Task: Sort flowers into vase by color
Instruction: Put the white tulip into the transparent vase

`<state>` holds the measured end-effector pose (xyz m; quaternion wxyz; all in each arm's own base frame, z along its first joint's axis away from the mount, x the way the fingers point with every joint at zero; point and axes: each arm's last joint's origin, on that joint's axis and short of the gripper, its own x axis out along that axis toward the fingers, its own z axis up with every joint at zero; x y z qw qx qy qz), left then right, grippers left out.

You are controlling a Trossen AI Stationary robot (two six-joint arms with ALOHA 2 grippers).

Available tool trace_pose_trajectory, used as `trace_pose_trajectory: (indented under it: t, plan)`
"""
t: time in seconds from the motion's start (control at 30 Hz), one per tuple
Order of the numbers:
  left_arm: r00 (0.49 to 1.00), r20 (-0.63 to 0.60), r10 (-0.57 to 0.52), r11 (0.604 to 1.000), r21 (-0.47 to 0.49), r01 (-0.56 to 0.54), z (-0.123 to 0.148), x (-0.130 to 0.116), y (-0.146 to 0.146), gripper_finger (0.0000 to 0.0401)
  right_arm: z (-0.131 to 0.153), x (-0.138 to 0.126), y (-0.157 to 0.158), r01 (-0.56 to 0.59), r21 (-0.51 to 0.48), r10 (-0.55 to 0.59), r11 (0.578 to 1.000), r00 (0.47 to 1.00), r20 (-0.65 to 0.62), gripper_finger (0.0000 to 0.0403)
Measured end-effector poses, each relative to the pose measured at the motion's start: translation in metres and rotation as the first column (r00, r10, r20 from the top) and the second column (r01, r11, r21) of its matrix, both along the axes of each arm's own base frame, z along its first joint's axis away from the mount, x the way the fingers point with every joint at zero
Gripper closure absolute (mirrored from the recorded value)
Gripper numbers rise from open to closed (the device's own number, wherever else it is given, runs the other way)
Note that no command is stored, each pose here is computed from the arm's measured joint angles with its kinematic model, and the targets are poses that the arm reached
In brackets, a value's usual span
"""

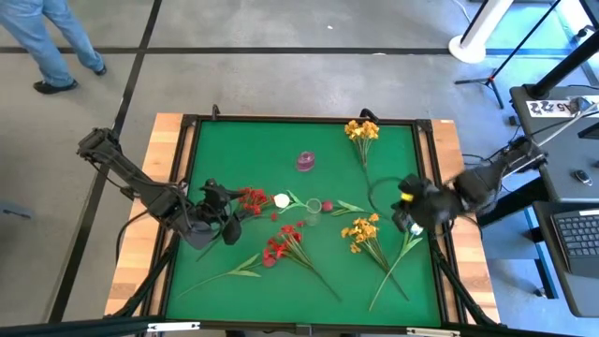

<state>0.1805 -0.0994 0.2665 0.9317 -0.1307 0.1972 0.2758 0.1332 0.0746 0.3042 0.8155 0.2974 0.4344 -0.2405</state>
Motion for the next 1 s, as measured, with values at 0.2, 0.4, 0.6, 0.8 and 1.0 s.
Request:
trace_pose_trajectory:
  t: [0.2, 0.4, 0.6, 0.8, 1.0]
  plan:
    - [0.999, -0.006, 0.036, 0.999, -0.032, -0.036, -0.017, -0.004, 0.002, 0.0142, -0.032, -0.011, 0.039, 0.185, 0.124, -0.170, 0.975, 0.978, -0.125, 0.0393]
    - [0.999, -0.008, 0.054, 0.998, -0.039, -0.054, -0.022, -0.004, 0.005, 0.0142, -0.063, -0.013, 0.069, 0.318, 0.122, -0.261, 0.940, 0.904, -0.339, 0.0393]
    - [0.998, -0.008, 0.068, 0.997, -0.036, -0.068, -0.022, -0.002, 0.007, 0.0142, -0.089, -0.005, 0.090, 0.326, 0.138, -0.235, 0.935, 0.863, -0.448, 0.0356]
    - [0.997, -0.009, 0.083, 0.996, -0.034, -0.083, -0.022, -0.001, 0.010, 0.0142, -0.101, 0.006, 0.102, 0.378, 0.164, -0.289, 0.911, 0.870, -0.398, 0.0241]
    - [0.996, -0.004, 0.088, 0.996, -0.028, -0.088, -0.022, -0.001, 0.010, 0.0142, -0.111, 0.007, 0.103, 0.532, 0.104, -0.451, 0.840, 0.792, -0.412, 0.0159]
